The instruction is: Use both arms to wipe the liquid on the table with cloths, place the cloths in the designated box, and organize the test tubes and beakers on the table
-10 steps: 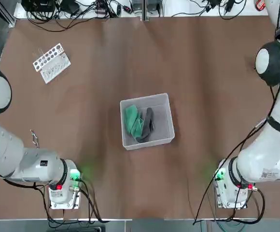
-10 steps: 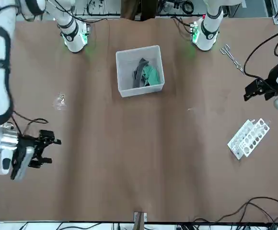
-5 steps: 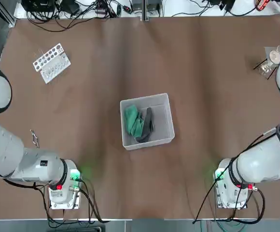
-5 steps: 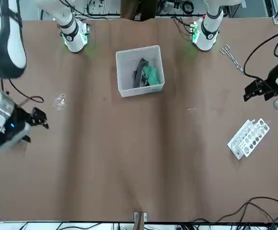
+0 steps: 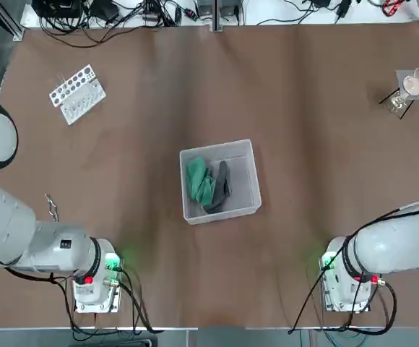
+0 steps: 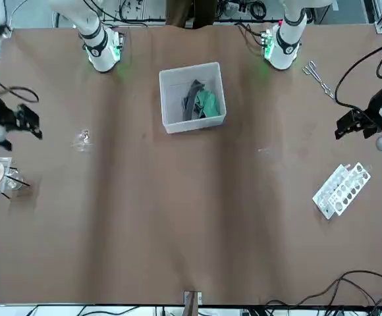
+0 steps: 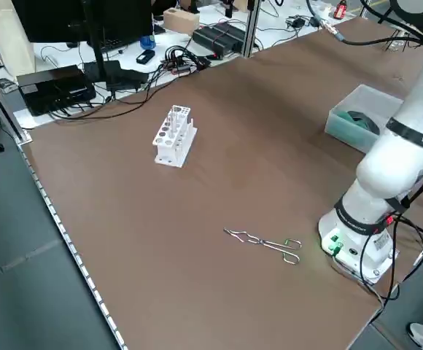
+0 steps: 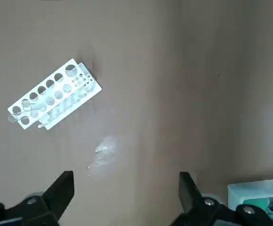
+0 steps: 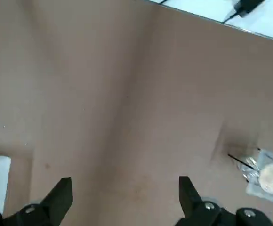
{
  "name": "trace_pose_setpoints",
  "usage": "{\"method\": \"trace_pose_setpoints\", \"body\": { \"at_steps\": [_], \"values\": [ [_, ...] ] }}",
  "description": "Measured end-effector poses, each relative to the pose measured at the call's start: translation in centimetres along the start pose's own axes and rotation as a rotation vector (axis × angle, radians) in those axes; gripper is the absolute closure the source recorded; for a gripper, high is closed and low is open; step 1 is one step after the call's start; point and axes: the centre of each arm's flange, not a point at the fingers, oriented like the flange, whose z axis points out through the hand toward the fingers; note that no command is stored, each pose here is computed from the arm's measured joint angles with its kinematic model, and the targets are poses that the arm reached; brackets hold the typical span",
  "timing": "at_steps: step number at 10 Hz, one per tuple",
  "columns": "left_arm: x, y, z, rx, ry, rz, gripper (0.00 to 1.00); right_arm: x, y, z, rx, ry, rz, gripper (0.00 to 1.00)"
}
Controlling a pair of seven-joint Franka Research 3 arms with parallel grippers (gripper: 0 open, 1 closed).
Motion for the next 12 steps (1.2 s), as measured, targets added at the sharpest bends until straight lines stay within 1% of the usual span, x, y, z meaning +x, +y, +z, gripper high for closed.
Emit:
{"method": "trace_pose_setpoints", "body": {
  "at_steps": [1,3,7,12],
  "values": [
    [0.0,-0.1,0.0,0.000,0.001,-0.002,0.02,-0.1,-0.1,-0.8,-0.001,0.000,0.041,0.00],
    [0.0,-0.2,-0.1,0.000,0.002,-0.003,0.02,0.0,-0.4,-0.7,-0.001,-0.005,0.091,0.00],
    [0.0,-0.2,-0.2,0.000,0.003,-0.005,0.02,0.0,0.1,-0.5,-0.012,-0.010,0.108,0.00],
    [0.0,-0.3,-0.4,0.000,0.008,-0.008,0.02,0.0,0.5,-0.4,-0.004,-0.010,0.113,0.00]
  ]
}}
